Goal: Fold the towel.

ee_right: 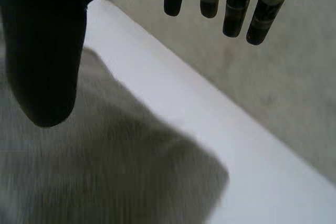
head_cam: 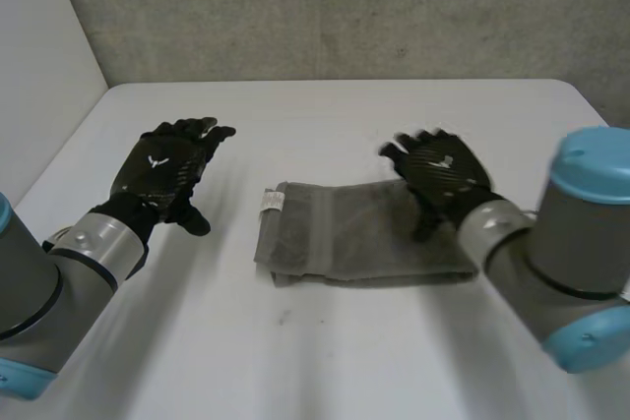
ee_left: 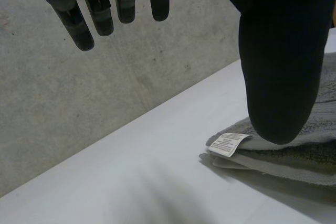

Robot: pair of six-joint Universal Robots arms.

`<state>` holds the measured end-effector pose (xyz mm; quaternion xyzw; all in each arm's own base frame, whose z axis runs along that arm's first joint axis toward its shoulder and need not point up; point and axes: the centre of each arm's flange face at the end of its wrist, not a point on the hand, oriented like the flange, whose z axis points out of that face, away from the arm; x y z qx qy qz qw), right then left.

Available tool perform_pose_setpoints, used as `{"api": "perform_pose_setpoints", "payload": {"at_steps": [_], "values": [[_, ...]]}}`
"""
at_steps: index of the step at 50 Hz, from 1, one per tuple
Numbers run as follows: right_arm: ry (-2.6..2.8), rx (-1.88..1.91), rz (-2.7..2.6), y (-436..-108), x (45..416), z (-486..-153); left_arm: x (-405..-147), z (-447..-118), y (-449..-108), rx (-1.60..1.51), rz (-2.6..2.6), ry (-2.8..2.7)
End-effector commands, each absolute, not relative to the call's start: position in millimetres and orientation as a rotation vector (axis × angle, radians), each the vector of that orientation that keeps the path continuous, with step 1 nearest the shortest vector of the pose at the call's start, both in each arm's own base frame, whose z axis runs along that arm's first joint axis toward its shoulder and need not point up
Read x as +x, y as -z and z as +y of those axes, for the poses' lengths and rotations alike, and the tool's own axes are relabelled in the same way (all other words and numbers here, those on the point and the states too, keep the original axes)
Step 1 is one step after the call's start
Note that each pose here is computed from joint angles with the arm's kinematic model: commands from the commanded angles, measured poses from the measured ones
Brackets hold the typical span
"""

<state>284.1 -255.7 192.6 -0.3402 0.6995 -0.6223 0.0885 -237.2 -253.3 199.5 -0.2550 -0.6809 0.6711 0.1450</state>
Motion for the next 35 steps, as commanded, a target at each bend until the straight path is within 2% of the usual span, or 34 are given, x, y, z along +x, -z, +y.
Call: {"api": "perform_pose_setpoints", "payload": {"at_steps": [1,11,19,24,28,32,34,35], "values": [[1.675,-0.939,2.297,-154,238,-256,-241,-250,-199,-0.746,-1.952,-1.925],[1.637,-0.883,2.308,-132,218,-262,-257,-239,-208,-0.733,-1.892,-1.881],[1.661,-0.866,2.312,-126,215,-268,-255,-239,-212,-0.654,-1.907,-1.870],[1.754,-0.842,2.296,-133,208,-281,-254,-239,-212,-0.649,-1.913,-1.873],[1.881,-0.847,2.227,-155,214,-300,-254,-240,-214,-0.647,-1.906,-1.881],[1.937,-0.877,2.114,-174,235,-304,-251,-240,-226,-0.634,-1.874,-1.924],[1.946,-0.983,1.924,-191,285,-286,-250,-240,-230,-0.631,-1.865,-1.934],[1.946,-0.984,1.923,-191,285,-286,-250,-239,-232,-0.627,-1.859,-1.940]]}}
